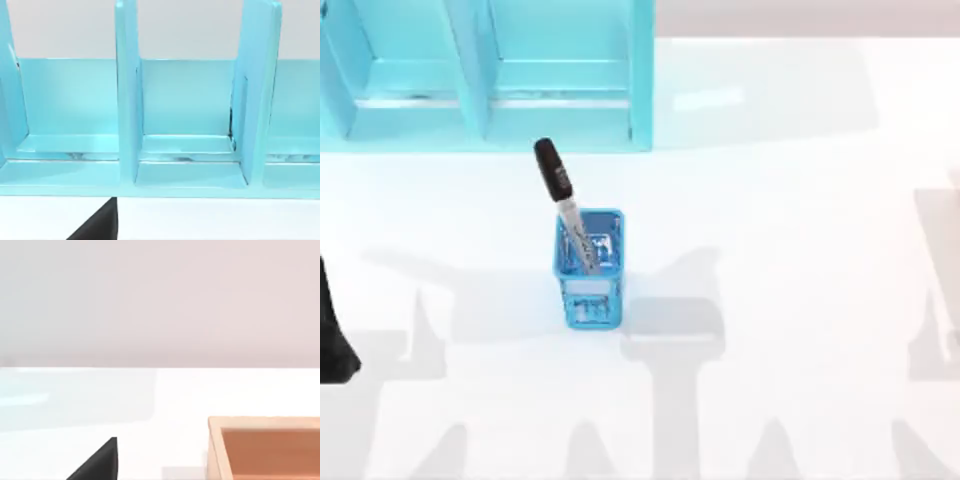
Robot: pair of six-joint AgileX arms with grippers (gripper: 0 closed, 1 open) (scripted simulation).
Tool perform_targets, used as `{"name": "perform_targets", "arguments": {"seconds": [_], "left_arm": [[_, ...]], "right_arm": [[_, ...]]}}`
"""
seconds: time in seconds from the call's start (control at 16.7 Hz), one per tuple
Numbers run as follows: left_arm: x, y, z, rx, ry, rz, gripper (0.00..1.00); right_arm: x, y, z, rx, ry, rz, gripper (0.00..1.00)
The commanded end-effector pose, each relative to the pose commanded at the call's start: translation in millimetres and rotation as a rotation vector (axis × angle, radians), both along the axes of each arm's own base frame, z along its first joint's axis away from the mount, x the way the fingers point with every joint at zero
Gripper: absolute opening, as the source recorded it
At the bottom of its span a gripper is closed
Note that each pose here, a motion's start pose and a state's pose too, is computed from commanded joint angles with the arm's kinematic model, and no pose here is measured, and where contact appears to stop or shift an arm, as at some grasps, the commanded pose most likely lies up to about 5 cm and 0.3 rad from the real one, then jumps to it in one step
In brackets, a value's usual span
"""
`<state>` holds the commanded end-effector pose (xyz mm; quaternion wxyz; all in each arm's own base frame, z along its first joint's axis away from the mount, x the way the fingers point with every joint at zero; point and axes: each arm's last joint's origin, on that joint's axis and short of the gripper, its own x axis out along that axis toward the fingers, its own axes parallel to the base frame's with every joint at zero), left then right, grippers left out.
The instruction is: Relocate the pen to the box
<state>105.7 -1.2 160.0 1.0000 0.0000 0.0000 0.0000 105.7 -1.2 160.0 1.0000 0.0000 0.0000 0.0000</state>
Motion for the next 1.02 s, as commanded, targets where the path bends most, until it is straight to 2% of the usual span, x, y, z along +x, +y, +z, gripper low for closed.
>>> {"name": "perform_targets", "arguments": {"seconds": [0.18, 0.36, 0.66, 0.84, 1.02], "left_arm": [[0, 0, 0, 0.000, 0.000, 0.000, 1.00], [0, 0, 0, 0.000, 0.000, 0.000, 1.00], [0, 0, 0, 0.000, 0.000, 0.000, 1.00], [0, 0, 0, 0.000, 0.000, 0.000, 1.00], [0, 0, 0, 0.000, 0.000, 0.000, 1.00]], "right_arm": [[0, 1, 1, 0.000, 0.003, 0.011, 1.00], [4, 7, 13, 0.001, 0.038, 0.088, 1.00], [31, 31, 50, 0.000, 0.165, 0.309, 1.00], [66, 58, 70, -0.007, 0.258, 0.464, 1.00], [109, 98, 75, -0.018, 0.351, 0.617, 1.00]]}}
